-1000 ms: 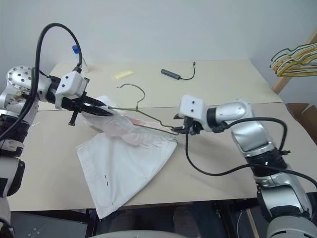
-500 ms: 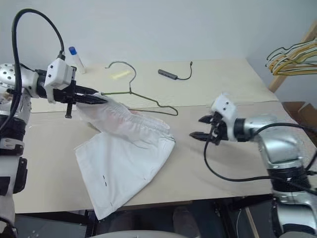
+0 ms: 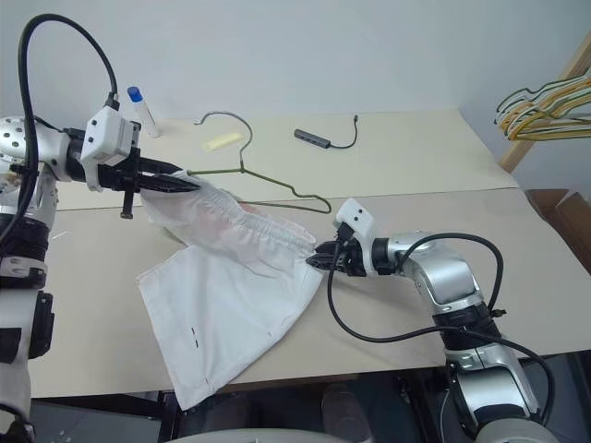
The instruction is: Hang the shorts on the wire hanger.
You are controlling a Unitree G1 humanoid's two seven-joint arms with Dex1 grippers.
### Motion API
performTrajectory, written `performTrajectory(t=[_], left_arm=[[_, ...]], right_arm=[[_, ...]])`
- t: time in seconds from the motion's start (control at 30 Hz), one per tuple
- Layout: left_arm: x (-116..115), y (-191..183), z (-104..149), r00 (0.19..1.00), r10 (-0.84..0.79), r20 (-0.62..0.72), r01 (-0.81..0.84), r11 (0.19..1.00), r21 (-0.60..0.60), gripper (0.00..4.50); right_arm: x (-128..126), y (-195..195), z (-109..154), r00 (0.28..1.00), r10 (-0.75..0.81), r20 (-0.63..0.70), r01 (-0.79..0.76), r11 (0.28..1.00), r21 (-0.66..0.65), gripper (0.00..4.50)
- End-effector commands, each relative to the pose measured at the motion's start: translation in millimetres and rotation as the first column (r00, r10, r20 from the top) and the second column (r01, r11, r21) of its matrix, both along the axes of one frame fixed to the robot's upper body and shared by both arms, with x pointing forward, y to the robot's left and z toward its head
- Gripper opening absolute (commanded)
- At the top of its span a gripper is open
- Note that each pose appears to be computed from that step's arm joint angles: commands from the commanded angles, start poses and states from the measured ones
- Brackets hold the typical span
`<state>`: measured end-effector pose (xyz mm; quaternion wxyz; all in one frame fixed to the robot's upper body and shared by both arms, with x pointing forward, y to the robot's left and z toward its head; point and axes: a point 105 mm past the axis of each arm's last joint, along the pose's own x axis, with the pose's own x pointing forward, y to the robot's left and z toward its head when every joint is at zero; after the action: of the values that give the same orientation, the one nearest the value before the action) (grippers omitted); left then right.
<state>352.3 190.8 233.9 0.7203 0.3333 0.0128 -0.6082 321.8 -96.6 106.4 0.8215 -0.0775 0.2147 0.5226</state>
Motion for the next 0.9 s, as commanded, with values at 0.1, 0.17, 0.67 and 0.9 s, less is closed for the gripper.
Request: performTrajectory(t=[0.1,0.17,0.67,0.9], left_arm=[[-1,2,12,0.999,0.005,0.048,-0.004,1.0,-0.018,0.0],[-1,2,12,0.999,0.004,0.048,-0.003,1.0,-0.02,0.0],[-13,15,3,1.0,-0.003,0.011,0.003,1.0,0.0,0.0],[-9,15,-5,1.0,0.011,0.004,-0.011,1.0,0.029,0.0]], right_arm=[[9,-2,8,0.999,-0.012,0.032,0.013,1.0,-0.01,0.14],[11,-6,9,0.999,-0.019,0.035,0.02,1.0,-0.013,0.05],[33,-76,31,0.967,-0.214,0.137,0.222,0.974,-0.05,0.05],[33,-74,52,0.956,-0.18,0.233,0.197,0.979,-0.051,0.05]])
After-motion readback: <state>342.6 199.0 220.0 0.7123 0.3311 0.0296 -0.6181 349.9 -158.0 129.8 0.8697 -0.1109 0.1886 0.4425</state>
